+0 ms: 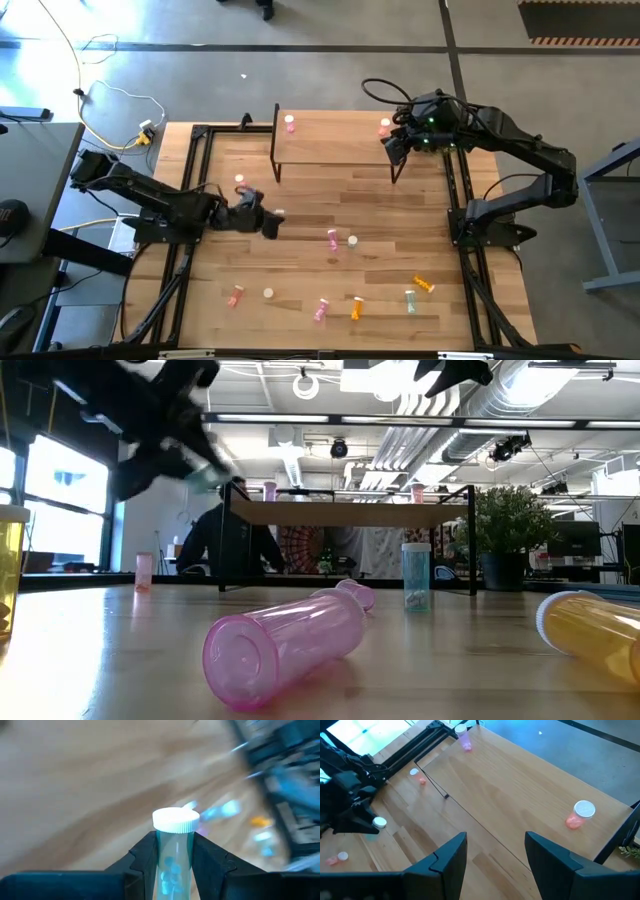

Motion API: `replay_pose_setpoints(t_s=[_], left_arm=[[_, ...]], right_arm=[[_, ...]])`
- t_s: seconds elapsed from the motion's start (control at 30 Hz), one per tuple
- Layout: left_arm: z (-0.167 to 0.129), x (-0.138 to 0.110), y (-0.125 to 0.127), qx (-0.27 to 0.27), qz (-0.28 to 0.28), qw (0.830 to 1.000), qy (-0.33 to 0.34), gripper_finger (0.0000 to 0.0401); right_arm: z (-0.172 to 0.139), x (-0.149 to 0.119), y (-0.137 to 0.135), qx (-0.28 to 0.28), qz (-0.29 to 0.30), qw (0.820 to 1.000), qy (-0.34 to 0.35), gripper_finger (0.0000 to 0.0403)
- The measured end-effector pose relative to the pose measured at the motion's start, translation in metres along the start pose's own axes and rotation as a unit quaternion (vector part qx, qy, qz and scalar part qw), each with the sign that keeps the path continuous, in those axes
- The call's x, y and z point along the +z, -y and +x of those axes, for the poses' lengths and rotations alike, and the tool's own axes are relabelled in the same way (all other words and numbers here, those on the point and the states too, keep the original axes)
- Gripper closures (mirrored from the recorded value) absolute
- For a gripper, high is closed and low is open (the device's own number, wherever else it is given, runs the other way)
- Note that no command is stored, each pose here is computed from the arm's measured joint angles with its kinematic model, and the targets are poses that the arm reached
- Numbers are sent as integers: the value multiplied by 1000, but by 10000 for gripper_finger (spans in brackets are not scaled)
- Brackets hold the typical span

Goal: Pick and place medicine bottles onto shelf by color
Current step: Put the top left blue pill bottle on the shelf

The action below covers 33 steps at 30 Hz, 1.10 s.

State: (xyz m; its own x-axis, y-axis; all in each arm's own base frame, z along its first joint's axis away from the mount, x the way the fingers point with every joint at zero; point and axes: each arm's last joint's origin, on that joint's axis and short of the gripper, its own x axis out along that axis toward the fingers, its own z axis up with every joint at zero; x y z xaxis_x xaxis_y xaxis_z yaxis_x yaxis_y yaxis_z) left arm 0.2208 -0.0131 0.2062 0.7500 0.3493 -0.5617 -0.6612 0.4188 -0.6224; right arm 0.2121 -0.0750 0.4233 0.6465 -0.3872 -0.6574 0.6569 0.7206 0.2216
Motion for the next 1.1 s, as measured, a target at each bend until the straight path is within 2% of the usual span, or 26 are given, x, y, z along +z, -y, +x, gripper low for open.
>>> replay_pose_setpoints(t_s=[0.1, 0.2, 0.4, 0.53, 0.7, 0.8, 0.93, 1.0, 1.1], left_arm=[[5, 21, 11, -64, 38, 996, 50, 308], [8, 43, 14, -103, 73, 987, 98, 308], [14, 84, 9, -136, 154, 961, 186, 308], [16, 107, 2, -134, 201, 939, 244, 308], [24, 126, -6, -106, 256, 911, 304, 308], [35, 128, -10, -91, 282, 901, 316, 308], [46, 127, -9, -76, 320, 877, 350, 308], [52, 125, -10, -54, 322, 874, 361, 308], [62, 121, -10, -10, 299, 881, 366, 308]], right_arm=[[0, 1, -1, 3, 1, 1000, 6, 212], [0, 2, -1, 5, 3, 1000, 10, 212], [0, 3, 0, -10, 16, 1000, 18, 212], [0, 3, 0, -18, 17, 999, 22, 212], [0, 3, 1, -31, 29, 999, 29, 212], [0, 3, 2, -42, 31, 998, 35, 212], [0, 4, 2, -46, 31, 998, 42, 212], [0, 6, 2, -44, 31, 997, 49, 212], [0, 8, 1, -41, 21, 997, 61, 212]])
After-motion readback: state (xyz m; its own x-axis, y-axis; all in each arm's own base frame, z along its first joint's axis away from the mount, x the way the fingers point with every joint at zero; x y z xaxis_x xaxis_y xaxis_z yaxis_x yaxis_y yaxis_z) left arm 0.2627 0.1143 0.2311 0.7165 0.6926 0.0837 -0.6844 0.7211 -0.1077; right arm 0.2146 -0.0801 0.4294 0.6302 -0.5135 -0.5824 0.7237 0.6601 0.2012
